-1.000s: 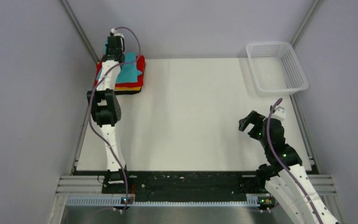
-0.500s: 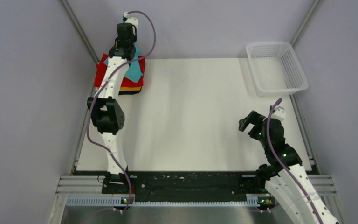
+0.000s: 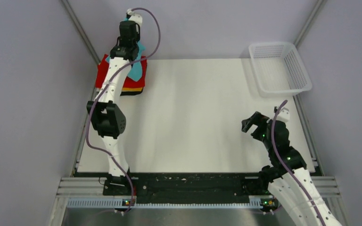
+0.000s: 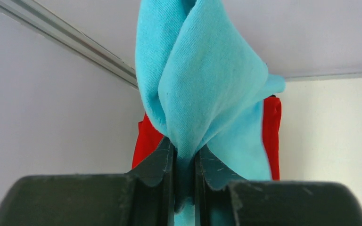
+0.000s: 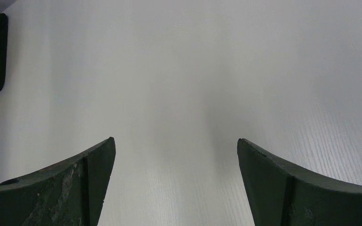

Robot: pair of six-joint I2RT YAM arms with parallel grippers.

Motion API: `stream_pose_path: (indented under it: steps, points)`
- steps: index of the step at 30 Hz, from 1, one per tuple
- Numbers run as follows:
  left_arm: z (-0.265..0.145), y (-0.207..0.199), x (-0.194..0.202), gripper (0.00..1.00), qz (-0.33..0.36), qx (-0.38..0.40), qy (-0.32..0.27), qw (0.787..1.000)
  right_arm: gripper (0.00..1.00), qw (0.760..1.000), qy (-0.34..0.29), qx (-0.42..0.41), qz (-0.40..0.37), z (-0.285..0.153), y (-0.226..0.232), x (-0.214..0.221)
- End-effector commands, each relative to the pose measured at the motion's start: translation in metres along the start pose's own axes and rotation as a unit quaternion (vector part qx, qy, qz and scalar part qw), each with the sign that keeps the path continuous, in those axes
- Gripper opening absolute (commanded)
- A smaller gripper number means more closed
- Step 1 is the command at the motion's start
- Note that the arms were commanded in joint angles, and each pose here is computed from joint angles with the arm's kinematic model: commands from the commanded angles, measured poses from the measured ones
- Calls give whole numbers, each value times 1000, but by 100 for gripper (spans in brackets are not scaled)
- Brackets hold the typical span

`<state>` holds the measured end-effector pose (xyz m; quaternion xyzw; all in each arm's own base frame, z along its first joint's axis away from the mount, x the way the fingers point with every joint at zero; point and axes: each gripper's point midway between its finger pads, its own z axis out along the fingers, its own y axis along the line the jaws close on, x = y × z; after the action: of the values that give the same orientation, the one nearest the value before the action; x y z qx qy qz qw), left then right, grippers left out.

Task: Fold and stack the t-shirts
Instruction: Put the neatly folded tshirt into the corner of the board with the left arm

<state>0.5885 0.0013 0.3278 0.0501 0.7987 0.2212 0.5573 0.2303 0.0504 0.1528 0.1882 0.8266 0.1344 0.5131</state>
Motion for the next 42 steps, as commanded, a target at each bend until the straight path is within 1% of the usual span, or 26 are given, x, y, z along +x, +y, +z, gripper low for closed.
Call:
stream_pose_path:
  steps: [1, 6, 9, 12, 18, 22, 28, 35, 38, 42]
  points:
    - [18, -3, 8, 0, 4, -12, -5, 1000, 99, 1000, -24, -1, 4, 0, 2, -12]
    - [43, -9, 37, 0, 11, -14, 28, 999, 99, 1000, -21, 5, 3, 2, 0, -11]
    - [46, -10, 41, 0, 2, -10, 33, 999, 99, 1000, -22, 6, 3, 2, 0, -12]
    - [40, -10, 30, 0, -10, -2, 22, 1000, 99, 1000, -22, 6, 2, 2, 0, -12]
    - [8, -3, -8, 0, -26, 10, -15, 1000, 99, 1000, -19, 1, 3, 2, 1, -11]
    - [-11, -8, -28, 0, -36, 25, -32, 999, 99, 1000, -19, -4, 3, 1, 2, -10]
    - [-27, -15, -47, 0, -62, 44, -56, 996, 99, 1000, -26, -11, 4, -2, 4, -12]
    - [-25, -30, -49, 0, -76, 66, -58, 993, 99, 999, -28, -14, 6, -1, 5, -12]
    - [-18, -36, -40, 0, -72, 67, -46, 994, 99, 999, -30, -15, 6, -2, 5, -13]
    - [-6, -42, -22, 0, -52, 57, -27, 997, 99, 999, -30, -13, 5, -2, 4, -12]
